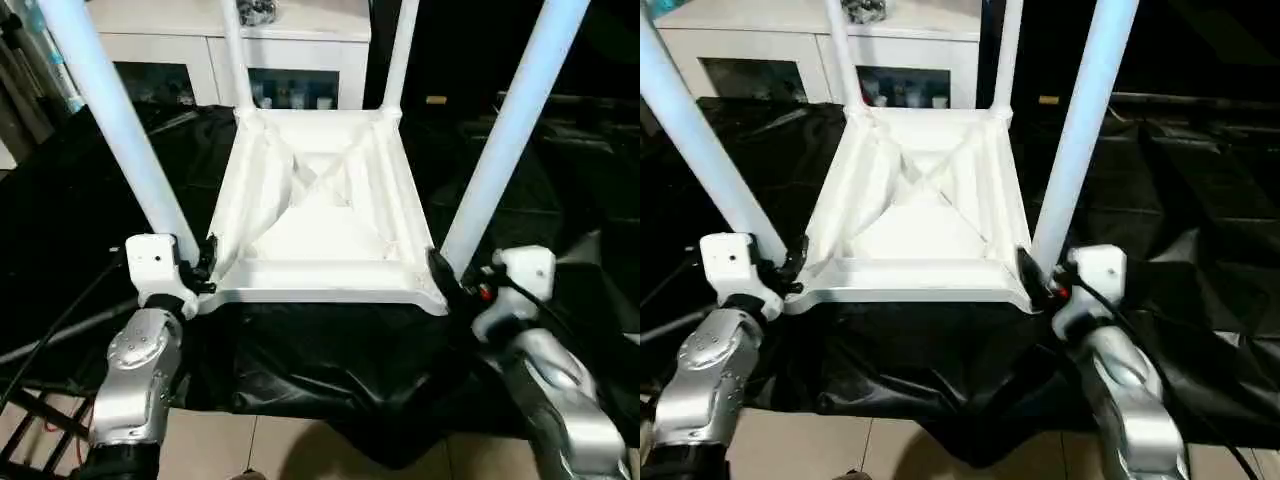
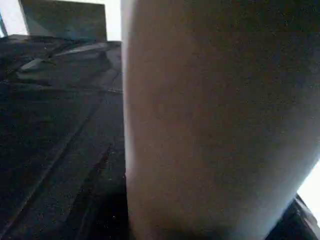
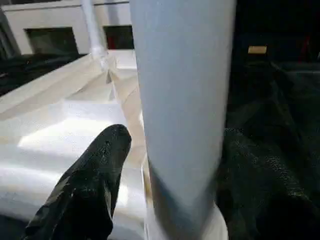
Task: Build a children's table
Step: Flip table
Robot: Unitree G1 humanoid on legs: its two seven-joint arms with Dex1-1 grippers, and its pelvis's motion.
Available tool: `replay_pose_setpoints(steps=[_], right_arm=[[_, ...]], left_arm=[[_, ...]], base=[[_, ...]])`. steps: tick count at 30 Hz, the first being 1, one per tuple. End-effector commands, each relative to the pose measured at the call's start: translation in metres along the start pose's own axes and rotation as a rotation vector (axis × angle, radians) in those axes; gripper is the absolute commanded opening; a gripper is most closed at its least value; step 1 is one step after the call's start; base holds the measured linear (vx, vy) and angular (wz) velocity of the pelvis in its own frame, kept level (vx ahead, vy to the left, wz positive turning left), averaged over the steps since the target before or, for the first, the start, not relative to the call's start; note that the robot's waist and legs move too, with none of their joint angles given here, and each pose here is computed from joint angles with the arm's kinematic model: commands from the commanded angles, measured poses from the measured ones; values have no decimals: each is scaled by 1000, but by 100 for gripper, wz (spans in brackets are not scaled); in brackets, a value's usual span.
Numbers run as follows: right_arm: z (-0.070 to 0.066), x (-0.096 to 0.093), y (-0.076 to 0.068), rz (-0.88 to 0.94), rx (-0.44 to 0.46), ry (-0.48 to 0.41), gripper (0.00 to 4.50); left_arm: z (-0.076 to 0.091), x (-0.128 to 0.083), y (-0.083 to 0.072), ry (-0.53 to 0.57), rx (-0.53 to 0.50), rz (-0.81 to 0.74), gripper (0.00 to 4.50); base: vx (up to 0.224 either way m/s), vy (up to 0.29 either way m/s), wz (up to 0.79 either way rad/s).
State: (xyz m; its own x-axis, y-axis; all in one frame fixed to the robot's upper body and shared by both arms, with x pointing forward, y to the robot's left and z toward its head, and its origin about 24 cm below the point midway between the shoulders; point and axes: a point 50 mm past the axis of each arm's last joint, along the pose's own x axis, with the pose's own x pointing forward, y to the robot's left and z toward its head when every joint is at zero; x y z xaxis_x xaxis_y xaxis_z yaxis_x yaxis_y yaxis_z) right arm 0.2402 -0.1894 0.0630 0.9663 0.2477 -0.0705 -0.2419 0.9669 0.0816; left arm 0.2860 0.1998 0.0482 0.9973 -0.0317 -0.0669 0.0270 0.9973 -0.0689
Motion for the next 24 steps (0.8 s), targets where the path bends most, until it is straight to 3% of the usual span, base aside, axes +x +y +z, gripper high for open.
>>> replay_pose_setpoints(steps=[1, 2, 4, 7, 8, 10, 11, 14, 15, 17, 18, 21, 24], right_arm=[[7, -7, -8, 3, -9, -10, 318], [12, -19, -9, 89, -22, 6, 318], [14, -23, -8, 125, -19, 14, 318], [19, -30, 4, 259, 20, 36, 318], [22, -30, 18, 381, 42, 51, 318], [23, -20, 28, 420, 42, 55, 318], [20, -6, 35, 425, 66, 82, 318], [20, 3, 45, 478, 56, 87, 318], [19, 10, 60, 574, 46, 122, 318], [18, 13, 65, 616, 50, 152, 318], [14, 16, 68, 638, 52, 204, 345], [7, 24, 68, 627, 79, 263, 358], [8, 29, 68, 609, 115, 256, 394]], left_arm=[[-17, -1, 0, 80, -72, 15, 206], [-18, 0, -2, 86, -90, -2, 206], [-18, 1, -4, 87, -95, -10, 206], [-18, 3, -7, 95, -128, -43, 206], [-20, 5, -12, 112, -186, -86, 206], [-20, 6, -17, 116, -274, -123, 206], [-19, 6, -24, 134, -346, -161, 206], [-17, 7, -28, 138, -393, -169, 206], [-14, 7, -34, 143, -482, -178, 206], [-12, 7, -37, 148, -521, -187, 206], [-11, 7, -42, 162, -562, -207, 206], [-9, 5, -52, 183, -588, -253, 206], [-8, 4, -56, 186, -587, -270, 206]], base=[[0, 0, 0], [0, 0, 0], [0, 0, 0], [0, 0, 0], [0, 0, 0], [0, 0, 0], [0, 0, 0], [0, 0, 0], [0, 0, 0], [0, 0, 0], [0, 0, 0], [0, 0, 0], [0, 0, 0]])
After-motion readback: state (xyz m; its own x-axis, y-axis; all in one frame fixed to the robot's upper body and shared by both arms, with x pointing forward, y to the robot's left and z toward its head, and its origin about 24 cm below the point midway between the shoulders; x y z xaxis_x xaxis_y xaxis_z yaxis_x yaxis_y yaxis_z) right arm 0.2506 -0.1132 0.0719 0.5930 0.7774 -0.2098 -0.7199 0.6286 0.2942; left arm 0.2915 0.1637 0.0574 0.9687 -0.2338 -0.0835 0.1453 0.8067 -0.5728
